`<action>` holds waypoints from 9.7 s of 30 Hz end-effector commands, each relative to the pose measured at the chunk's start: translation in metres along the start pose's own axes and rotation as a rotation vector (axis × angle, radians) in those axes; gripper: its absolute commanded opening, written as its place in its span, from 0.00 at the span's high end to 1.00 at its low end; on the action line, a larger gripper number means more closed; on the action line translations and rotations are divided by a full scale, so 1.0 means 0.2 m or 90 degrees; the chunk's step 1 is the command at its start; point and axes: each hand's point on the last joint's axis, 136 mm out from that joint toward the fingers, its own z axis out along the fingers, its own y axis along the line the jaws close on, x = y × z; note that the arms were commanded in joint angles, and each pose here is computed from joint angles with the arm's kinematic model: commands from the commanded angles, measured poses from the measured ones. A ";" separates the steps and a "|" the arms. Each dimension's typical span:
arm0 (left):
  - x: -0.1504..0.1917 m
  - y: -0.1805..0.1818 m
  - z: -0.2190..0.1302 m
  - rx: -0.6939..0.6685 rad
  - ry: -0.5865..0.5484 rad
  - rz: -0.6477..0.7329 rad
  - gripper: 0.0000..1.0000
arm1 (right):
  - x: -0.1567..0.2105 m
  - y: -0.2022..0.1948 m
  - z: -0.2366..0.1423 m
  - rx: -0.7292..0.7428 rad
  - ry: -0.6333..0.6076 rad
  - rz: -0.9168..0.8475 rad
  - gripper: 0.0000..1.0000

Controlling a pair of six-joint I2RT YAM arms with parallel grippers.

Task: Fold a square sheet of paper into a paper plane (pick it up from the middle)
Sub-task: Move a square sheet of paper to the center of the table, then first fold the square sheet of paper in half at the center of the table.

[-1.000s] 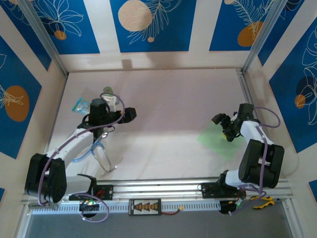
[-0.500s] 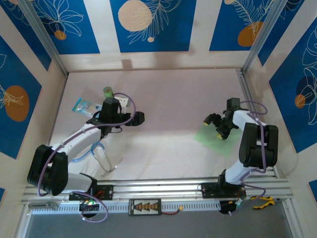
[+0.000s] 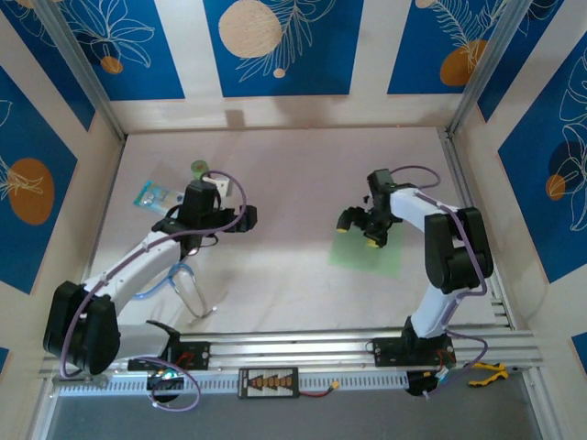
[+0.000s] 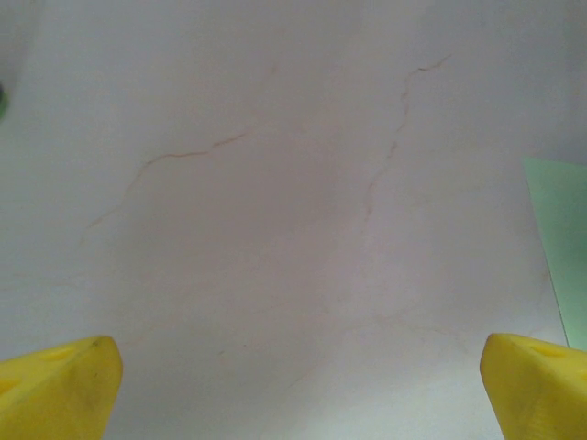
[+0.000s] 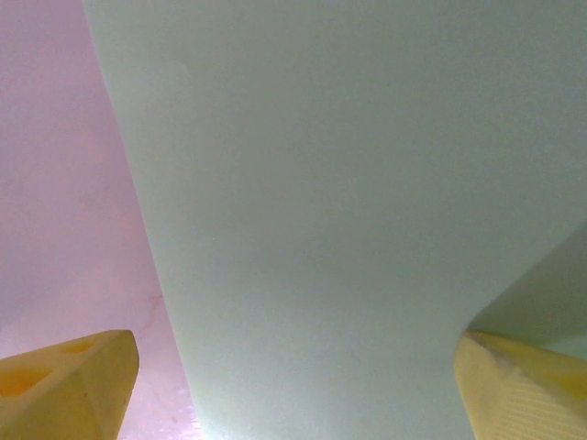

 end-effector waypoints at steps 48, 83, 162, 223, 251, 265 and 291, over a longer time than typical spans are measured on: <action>-0.12 0.17 -0.29 -0.071 -0.115 -0.045 0.00 | 0.41 0.45 0.25 -0.080 0.059 -0.041 0.18; 0.44 -0.63 0.26 0.039 0.326 -0.090 0.28 | 0.39 0.11 -0.22 -0.221 -0.105 0.132 0.15; 0.63 -0.47 0.46 -0.173 0.468 -0.004 0.12 | 0.42 0.19 -0.19 -0.178 -0.051 0.039 0.10; 0.71 -0.39 0.49 -0.188 0.454 0.008 0.31 | 0.41 0.14 -0.22 -0.169 -0.065 0.081 0.10; 0.52 -0.47 0.42 -0.128 0.344 -0.010 0.63 | 0.41 0.12 -0.23 -0.162 -0.072 0.098 0.10; 0.31 -0.82 0.35 0.113 0.305 -0.095 0.65 | 0.37 0.12 -0.31 -0.205 -0.165 0.098 0.10; 0.50 -0.77 0.57 0.255 0.335 -0.286 0.64 | 0.40 0.21 -0.38 -0.324 -0.183 0.056 0.11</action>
